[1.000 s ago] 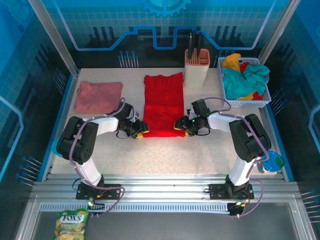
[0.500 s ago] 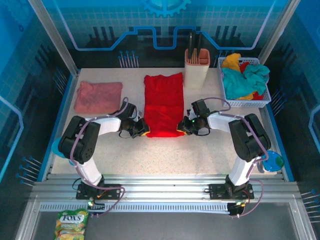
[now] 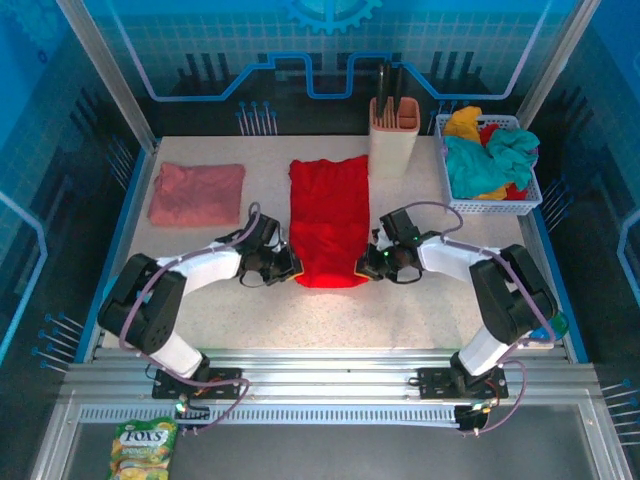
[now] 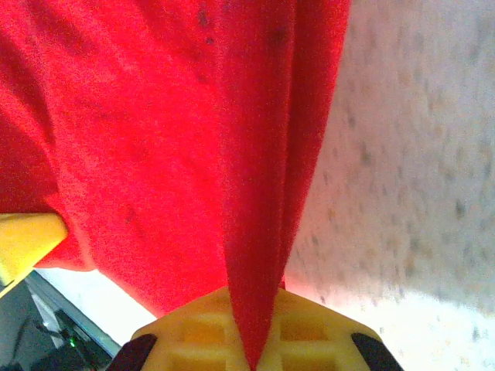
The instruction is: Fold and stack the t-shirts
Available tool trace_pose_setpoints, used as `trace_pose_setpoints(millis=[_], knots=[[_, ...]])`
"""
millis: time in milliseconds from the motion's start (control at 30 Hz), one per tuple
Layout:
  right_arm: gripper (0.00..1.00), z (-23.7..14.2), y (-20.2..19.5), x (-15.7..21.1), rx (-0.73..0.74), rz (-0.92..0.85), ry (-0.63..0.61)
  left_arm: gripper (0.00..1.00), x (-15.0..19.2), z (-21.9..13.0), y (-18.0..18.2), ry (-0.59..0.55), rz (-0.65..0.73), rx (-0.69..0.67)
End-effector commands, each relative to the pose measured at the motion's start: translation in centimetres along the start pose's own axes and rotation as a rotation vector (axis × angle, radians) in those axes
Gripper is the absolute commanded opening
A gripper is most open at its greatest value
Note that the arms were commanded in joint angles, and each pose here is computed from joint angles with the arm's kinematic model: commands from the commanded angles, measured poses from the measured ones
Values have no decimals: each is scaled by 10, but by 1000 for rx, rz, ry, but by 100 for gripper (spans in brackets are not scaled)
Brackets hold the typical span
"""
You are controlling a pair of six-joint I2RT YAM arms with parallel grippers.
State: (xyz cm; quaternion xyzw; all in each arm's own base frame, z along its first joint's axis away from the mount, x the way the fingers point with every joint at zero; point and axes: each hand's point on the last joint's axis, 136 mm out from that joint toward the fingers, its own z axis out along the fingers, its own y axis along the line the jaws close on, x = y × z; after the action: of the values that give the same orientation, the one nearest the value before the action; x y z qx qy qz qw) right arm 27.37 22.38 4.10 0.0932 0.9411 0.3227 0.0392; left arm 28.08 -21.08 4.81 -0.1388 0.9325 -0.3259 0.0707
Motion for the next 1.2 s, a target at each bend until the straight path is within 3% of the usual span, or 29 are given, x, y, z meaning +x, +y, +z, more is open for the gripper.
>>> trace_pose_setpoints(millis=[0,333,500,667,933,1167], knots=[[0,-4,-10,31,34,24,44,0,26,-12,16,-1,-46,-59],[0,-13,-23,107,103,26,96,0,101,-39,36,25,-75,-119],[0,-32,-18,121,96,53,86,0,110,-60,30,13,-89,-106],[0,-55,11,102,98,6,54,0,89,-80,4,-23,-31,-126],[0,-62,59,38,14,-32,58,0,26,-86,-30,-46,-48,-72],[0,-57,67,-19,-22,-1,68,0,-34,-91,-57,-81,-38,-16]])
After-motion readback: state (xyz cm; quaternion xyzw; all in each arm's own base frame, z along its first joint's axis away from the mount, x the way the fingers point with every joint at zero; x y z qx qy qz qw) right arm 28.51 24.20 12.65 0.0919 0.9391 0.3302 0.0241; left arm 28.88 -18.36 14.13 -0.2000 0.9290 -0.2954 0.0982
